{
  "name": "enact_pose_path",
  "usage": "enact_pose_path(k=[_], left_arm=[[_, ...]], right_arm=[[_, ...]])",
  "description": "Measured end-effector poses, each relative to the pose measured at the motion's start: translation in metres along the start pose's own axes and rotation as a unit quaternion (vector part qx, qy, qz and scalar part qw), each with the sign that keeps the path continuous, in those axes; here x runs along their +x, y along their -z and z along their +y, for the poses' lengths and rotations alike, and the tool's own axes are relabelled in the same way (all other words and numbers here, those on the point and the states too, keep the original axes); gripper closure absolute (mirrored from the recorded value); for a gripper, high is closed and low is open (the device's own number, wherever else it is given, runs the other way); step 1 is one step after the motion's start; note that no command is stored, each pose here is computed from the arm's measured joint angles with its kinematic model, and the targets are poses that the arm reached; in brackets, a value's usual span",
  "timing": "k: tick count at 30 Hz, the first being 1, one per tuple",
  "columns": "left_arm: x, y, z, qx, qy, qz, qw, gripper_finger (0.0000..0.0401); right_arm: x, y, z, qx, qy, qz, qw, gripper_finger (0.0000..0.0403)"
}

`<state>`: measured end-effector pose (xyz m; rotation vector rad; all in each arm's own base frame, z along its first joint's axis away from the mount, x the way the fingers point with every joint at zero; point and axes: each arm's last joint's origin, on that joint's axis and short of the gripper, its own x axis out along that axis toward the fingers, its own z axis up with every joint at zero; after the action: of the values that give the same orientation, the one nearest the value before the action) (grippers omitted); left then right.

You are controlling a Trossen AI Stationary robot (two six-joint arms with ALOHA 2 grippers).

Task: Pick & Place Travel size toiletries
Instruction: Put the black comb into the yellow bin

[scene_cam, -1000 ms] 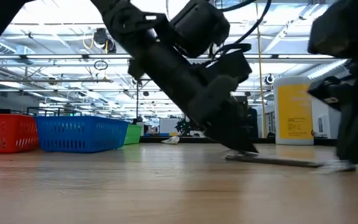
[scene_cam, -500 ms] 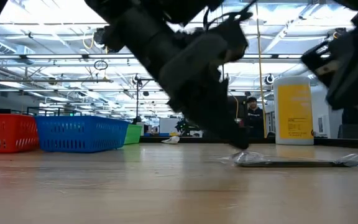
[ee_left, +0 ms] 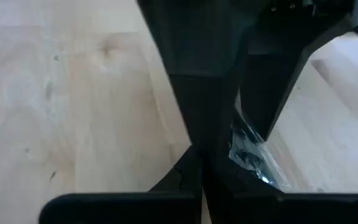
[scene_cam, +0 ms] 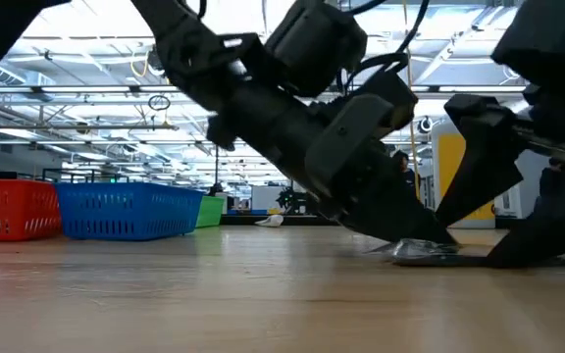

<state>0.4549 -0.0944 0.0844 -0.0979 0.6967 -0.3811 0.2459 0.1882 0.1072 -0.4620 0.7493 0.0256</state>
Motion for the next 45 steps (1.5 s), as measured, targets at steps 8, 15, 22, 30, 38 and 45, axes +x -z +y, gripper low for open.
enact_pose_path(k=[8, 15, 22, 30, 38, 45], left_arm=[[0.004, 0.007, 0.002, -0.004, 0.006, 0.014, 1.0, 0.0395], [0.005, 0.01, 0.002, -0.007, 0.004, 0.026, 1.0, 0.0394], [0.005, 0.01, 0.002, -0.005, 0.004, 0.027, 1.0, 0.0398], [0.005, 0.011, 0.002, -0.006, 0.004, 0.028, 1.0, 0.0399], [0.002, 0.007, 0.0, -0.008, 0.005, 0.025, 1.0, 0.0381], [-0.04, -0.014, -0.008, -0.002, -0.028, 0.085, 0.996, 0.0384]], right_arm=[[0.005, 0.007, 0.005, -0.061, 0.028, 0.014, 0.998, 0.0192], [-0.003, 0.009, 0.01, -0.081, 0.067, 0.008, 0.994, 0.0193], [-0.004, 0.009, 0.011, -0.046, 0.074, 0.002, 0.996, 0.0193], [-0.003, 0.009, 0.011, -0.03, 0.05, 0.005, 0.998, 0.0206], [0.001, 0.012, 0.006, 0.02, 0.026, 0.033, 0.999, 0.0352], [0.0, 0.011, 0.007, 0.033, 0.02, 0.026, 0.999, 0.0381]])
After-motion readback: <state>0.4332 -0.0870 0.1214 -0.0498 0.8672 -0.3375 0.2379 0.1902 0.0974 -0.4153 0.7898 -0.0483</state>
